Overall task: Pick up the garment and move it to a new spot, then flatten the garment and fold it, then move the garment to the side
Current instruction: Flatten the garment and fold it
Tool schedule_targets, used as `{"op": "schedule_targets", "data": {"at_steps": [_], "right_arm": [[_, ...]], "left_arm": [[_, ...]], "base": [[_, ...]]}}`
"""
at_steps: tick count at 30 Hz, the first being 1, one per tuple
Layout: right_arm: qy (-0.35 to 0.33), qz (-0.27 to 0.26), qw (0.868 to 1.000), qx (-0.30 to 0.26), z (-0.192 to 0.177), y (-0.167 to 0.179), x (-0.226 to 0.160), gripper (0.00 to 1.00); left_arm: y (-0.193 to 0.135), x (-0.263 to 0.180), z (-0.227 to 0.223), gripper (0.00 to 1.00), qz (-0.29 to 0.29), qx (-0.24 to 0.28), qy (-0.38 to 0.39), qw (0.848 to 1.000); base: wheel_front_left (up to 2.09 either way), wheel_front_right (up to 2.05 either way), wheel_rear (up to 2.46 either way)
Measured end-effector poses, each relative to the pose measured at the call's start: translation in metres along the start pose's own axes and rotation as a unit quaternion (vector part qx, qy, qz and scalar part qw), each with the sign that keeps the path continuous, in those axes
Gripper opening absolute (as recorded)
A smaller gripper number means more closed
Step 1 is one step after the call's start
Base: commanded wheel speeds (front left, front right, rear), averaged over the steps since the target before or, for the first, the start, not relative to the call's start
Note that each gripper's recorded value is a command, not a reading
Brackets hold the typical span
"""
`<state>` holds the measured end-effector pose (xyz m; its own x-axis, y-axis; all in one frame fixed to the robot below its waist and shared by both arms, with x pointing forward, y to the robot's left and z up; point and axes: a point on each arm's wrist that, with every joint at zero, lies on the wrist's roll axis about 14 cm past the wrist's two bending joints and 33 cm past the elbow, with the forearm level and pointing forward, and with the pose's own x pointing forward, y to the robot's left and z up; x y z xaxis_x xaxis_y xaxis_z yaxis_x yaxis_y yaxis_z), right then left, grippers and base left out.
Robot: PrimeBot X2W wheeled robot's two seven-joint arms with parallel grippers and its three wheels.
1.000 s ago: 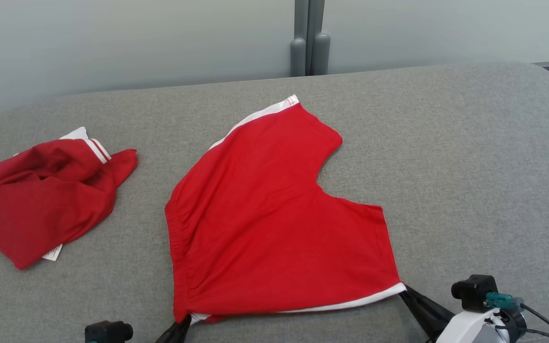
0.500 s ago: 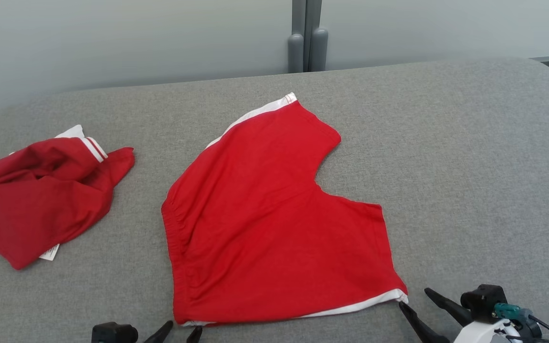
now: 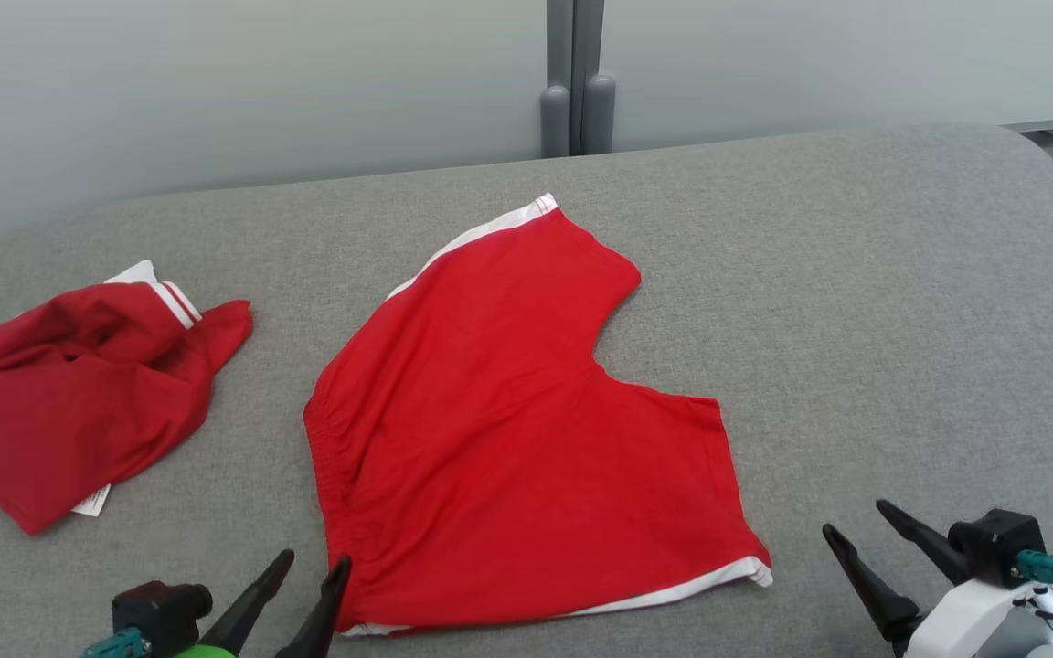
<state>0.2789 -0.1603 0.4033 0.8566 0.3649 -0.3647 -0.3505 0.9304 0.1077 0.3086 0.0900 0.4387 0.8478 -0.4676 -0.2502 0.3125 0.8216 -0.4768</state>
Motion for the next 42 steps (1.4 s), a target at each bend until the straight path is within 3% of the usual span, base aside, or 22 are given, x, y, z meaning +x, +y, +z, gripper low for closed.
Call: {"op": "schedule_targets", "data": {"at_steps": [3,8,14,20,42], "right_arm": [[-0.037,-0.015,0.999,-0.005,0.022,-0.008,0.002,1.0],[-0.087,-0.044,0.995,-0.017,0.055,-0.024,0.005,1.0],[-0.173,-0.071,0.982,-0.021,0.113,-0.033,0.011,1.0],[-0.221,-0.09,0.971,-0.003,0.142,-0.03,0.016,1.0],[-0.23,-0.104,0.967,0.036,0.137,-0.015,0.023,1.0]], "left_arm": [[-0.005,0.002,0.026,1.0,0.0,-0.02,-0.059,0.998],[-0.011,0.002,0.038,1.0,0.002,-0.019,-0.086,0.996],[-0.019,0.004,0.053,1.0,0.013,-0.022,-0.123,0.992],[-0.013,0.007,0.08,1.0,0.042,-0.013,-0.174,0.984],[0.02,-0.016,0.105,1.0,0.123,0.04,-0.232,0.964]], "base": [[0.0,0.0,0.0],[0.0,0.0,0.0],[0.0,0.0,0.0],[0.0,0.0,0.0],[0.0,0.0,0.0]]}}
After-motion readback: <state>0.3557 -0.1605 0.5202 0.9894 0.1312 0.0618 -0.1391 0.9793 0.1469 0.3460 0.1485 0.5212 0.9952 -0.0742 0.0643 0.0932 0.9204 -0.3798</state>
